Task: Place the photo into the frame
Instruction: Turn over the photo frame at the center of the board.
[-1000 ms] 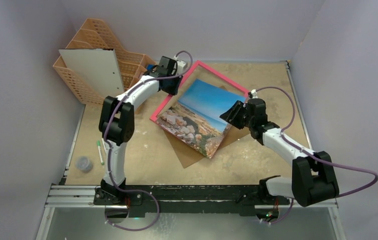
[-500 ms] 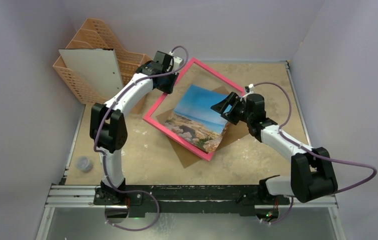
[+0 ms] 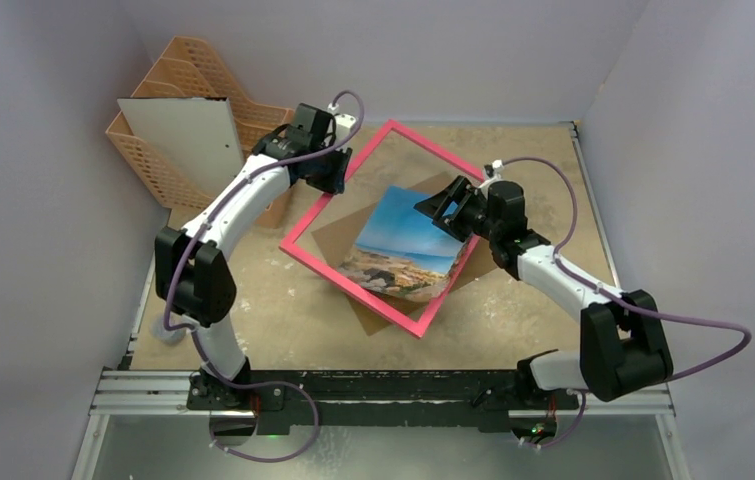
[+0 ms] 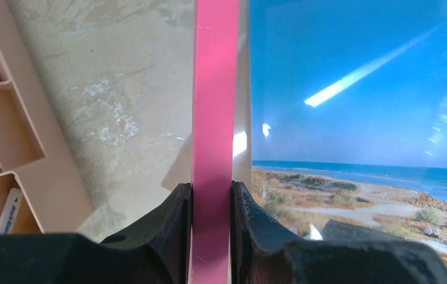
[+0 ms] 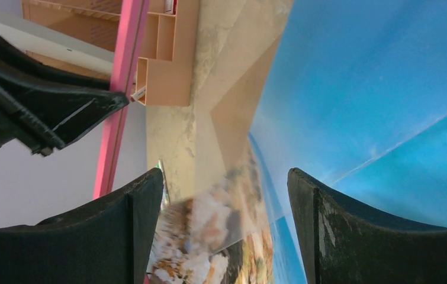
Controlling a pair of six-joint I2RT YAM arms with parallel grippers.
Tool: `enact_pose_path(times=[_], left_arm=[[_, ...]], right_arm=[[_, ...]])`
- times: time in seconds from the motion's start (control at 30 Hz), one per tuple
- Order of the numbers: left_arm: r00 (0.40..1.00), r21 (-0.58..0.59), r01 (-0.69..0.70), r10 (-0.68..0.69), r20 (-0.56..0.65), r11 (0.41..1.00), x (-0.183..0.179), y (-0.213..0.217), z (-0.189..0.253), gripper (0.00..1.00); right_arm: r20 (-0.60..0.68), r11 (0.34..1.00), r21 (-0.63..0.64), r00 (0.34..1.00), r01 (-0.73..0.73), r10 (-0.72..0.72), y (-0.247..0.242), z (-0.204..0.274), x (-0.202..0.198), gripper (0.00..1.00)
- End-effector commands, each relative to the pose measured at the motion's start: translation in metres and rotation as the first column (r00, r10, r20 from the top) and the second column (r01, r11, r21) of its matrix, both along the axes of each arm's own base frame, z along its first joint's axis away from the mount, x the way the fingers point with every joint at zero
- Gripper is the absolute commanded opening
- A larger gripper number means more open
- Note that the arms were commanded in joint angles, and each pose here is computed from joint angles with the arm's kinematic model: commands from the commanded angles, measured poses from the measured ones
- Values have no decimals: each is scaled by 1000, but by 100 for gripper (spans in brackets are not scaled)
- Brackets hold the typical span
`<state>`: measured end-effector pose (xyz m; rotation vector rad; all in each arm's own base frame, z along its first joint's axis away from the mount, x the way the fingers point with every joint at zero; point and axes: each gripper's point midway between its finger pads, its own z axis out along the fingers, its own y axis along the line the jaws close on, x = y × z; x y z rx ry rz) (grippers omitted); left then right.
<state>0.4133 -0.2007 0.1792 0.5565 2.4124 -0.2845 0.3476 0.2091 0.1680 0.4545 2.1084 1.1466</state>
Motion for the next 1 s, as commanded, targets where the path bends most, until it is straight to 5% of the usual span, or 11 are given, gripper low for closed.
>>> enact_pose_path(times=[0.0, 0.57, 0.97], left_arm=[[995, -205, 61, -45, 84, 977, -12, -27, 59, 0], [999, -262, 30, -18, 47, 965, -22, -31, 35, 0], [998, -347, -30, 49, 48, 937, -20, -37, 26, 0]], right_arm=[[90, 1000, -6, 996, 20, -20, -3, 34, 6, 79], [175, 999, -1, 984, -40, 40, 3, 64, 0, 81], [206, 989, 129, 978, -72, 44, 52, 72, 31, 94]])
